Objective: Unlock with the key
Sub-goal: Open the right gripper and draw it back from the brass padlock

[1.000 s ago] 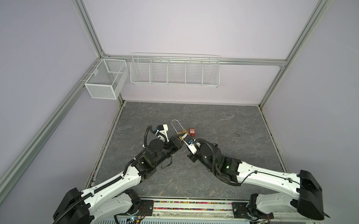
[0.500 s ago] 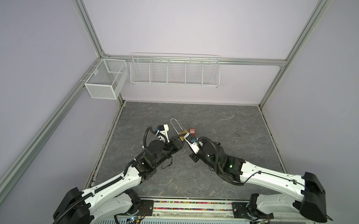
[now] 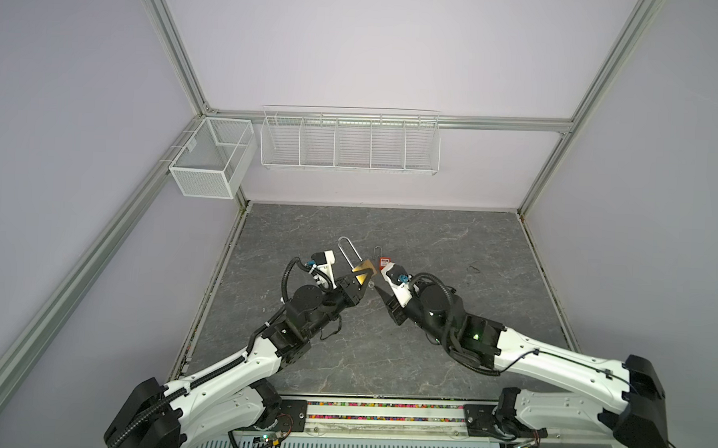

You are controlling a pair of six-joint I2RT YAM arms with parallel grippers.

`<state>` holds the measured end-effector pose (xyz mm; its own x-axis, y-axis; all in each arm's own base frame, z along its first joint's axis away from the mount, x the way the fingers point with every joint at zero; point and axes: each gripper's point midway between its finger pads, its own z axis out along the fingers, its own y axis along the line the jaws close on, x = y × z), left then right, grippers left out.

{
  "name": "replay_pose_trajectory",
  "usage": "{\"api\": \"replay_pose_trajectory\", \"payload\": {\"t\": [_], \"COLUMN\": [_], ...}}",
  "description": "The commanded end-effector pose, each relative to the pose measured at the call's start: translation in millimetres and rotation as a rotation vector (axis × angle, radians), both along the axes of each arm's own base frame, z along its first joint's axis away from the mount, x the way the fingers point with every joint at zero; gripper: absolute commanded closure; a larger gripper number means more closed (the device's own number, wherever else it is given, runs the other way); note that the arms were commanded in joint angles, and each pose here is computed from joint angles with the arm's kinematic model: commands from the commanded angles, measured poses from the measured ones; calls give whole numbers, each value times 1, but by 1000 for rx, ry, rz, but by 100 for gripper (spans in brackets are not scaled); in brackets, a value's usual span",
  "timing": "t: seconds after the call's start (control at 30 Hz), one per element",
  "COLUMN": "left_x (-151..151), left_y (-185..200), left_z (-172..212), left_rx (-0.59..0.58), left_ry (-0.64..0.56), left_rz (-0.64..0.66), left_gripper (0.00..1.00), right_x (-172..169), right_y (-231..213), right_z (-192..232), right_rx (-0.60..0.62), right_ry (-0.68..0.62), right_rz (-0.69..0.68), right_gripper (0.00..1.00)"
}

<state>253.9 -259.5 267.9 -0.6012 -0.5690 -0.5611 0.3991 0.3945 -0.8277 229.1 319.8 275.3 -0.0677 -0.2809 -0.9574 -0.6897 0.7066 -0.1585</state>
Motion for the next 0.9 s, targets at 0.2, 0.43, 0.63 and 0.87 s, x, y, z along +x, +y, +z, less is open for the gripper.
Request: {"api": "replay_pose_trajectory", "payload": {"t": [0.2,0.43,0.63,0.87], "left_x": [-40,-48,-52,-59], "left_y": [-23,-29,-29,-32], "left_z": [28,19,19,20], "left_rx": [121,253,268,245], "left_ry": [-350,-399,-428,-444], "left_rz": [-280,-348,-368,-408], "left_gripper": [100,100,100,100], "right_x": [-5,-2,9,23], "right_y": [-44,-33,-18,-10], "right_z": [33,49,62,51], "right_rx": [141,196,284,290], "right_ry": [35,109,152,224], "right_rz": [42,176,249,256], "right_gripper": [30,20,17,26]}}
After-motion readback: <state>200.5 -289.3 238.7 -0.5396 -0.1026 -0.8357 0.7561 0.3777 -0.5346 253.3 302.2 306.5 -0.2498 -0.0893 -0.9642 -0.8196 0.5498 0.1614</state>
